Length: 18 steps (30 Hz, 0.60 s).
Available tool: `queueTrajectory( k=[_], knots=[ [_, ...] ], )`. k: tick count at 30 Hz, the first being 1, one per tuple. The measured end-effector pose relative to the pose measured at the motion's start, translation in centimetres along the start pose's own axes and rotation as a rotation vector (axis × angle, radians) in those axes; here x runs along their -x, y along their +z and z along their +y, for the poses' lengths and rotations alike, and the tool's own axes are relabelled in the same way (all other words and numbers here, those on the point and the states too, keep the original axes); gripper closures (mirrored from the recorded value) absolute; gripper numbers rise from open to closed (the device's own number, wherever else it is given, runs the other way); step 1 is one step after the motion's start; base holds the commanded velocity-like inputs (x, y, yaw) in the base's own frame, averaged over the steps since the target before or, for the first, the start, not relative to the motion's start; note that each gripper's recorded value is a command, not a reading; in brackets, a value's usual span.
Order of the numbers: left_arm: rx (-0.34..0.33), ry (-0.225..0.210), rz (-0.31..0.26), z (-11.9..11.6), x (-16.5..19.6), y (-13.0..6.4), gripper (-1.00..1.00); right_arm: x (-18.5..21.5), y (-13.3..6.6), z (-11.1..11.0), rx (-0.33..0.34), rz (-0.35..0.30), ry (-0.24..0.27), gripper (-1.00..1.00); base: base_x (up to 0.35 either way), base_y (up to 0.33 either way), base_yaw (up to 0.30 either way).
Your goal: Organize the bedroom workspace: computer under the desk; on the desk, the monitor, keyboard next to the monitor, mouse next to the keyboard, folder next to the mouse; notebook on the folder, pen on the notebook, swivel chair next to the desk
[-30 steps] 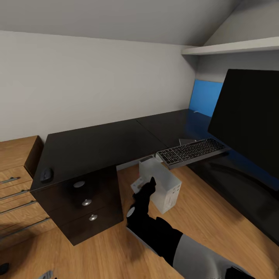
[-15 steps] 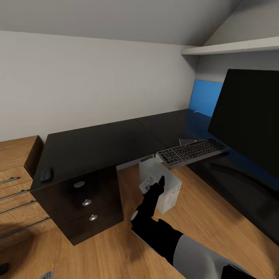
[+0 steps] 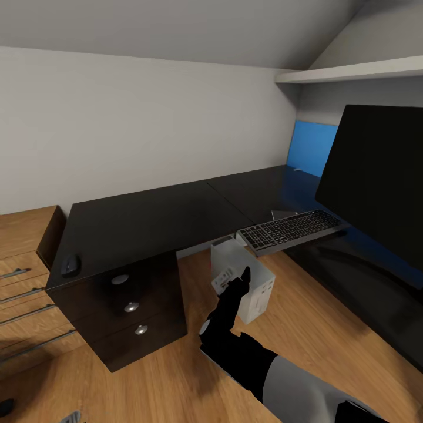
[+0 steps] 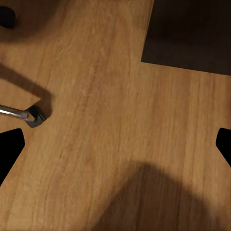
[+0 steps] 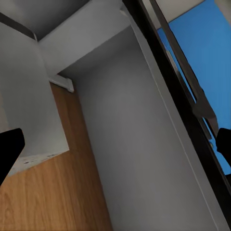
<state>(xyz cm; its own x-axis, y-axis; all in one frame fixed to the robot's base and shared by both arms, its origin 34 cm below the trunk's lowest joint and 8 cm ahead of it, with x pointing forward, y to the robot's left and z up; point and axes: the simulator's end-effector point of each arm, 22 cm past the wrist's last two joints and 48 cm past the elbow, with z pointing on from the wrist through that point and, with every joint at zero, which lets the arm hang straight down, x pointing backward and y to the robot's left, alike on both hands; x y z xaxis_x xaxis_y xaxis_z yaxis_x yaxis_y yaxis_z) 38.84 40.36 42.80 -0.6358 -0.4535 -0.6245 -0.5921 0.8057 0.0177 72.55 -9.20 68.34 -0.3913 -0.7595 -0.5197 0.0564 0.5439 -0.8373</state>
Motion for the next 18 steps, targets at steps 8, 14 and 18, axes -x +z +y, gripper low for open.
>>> queueTrajectory(
  k=[8,14,18],
  knots=[
    [-0.002,0.001,0.002,-0.1,-0.1,0.0,-1.00,0.0,0.0,0.0,0.001,0.001,0.004,-1.00,0.004,0.009,0.000],
    [-0.007,0.006,0.006,-0.5,0.4,-0.8,-1.00,0.5,0.0,-0.8,0.003,0.003,0.003,-1.00,0.001,0.001,0.000],
    [-0.008,0.007,0.007,-0.6,1.0,-1.4,-1.00,1.0,-0.1,-1.3,0.010,0.001,0.001,-1.00,0.000,0.000,0.000]
  ],
)
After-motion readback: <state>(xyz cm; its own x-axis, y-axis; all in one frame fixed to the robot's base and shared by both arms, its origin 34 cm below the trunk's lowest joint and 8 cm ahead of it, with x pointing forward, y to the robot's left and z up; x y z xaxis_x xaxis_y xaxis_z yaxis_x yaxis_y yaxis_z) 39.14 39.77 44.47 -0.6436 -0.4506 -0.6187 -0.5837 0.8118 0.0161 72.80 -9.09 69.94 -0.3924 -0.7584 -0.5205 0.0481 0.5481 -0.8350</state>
